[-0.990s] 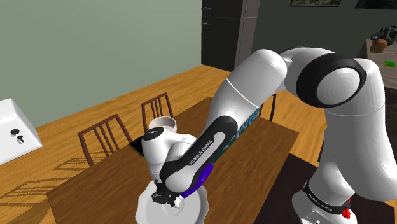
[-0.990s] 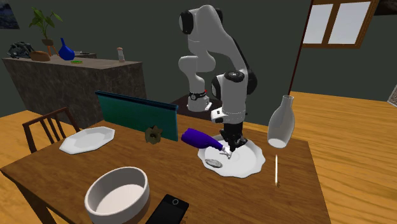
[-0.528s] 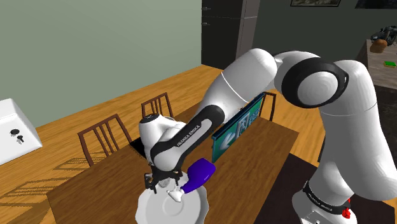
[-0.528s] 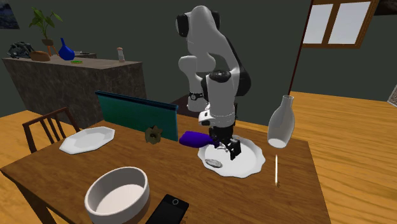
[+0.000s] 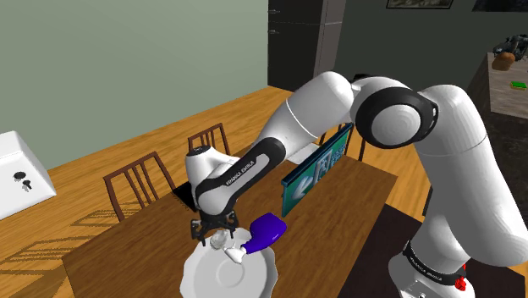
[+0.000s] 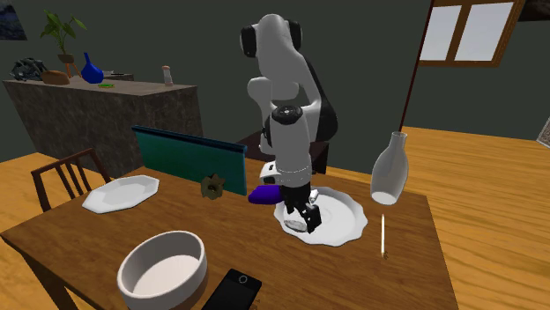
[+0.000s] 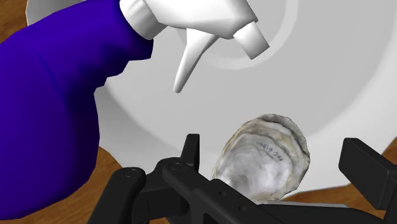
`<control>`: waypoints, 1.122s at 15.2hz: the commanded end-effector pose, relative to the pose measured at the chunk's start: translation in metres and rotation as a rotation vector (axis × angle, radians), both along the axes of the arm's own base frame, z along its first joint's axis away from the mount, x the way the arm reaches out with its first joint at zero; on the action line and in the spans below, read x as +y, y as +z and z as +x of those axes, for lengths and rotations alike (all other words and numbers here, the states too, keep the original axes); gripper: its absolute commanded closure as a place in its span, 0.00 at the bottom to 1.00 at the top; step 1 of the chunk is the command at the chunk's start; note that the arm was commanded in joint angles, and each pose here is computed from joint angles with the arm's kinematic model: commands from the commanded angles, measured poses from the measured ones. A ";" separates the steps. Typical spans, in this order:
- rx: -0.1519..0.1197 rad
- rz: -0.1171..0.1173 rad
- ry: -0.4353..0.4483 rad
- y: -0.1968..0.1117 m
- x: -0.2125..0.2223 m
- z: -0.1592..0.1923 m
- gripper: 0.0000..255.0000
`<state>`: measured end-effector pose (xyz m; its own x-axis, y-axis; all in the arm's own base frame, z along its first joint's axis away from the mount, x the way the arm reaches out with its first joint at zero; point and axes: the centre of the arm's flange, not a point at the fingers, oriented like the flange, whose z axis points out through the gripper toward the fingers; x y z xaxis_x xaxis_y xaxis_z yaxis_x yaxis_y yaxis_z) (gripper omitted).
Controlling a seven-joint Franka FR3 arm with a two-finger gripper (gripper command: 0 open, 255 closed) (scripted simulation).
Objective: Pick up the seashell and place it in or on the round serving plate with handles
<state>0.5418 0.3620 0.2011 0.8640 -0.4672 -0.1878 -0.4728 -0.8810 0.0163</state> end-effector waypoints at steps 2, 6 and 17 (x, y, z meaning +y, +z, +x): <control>0.000 0.000 0.000 -0.015 0.001 -0.002 0.00; 0.000 0.000 0.000 -0.018 0.001 -0.002 0.00; 0.000 0.000 0.000 -0.018 0.001 -0.002 1.00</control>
<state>0.5392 0.3639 0.1834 0.8642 -0.4668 -0.1877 -0.4727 -0.8811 0.0150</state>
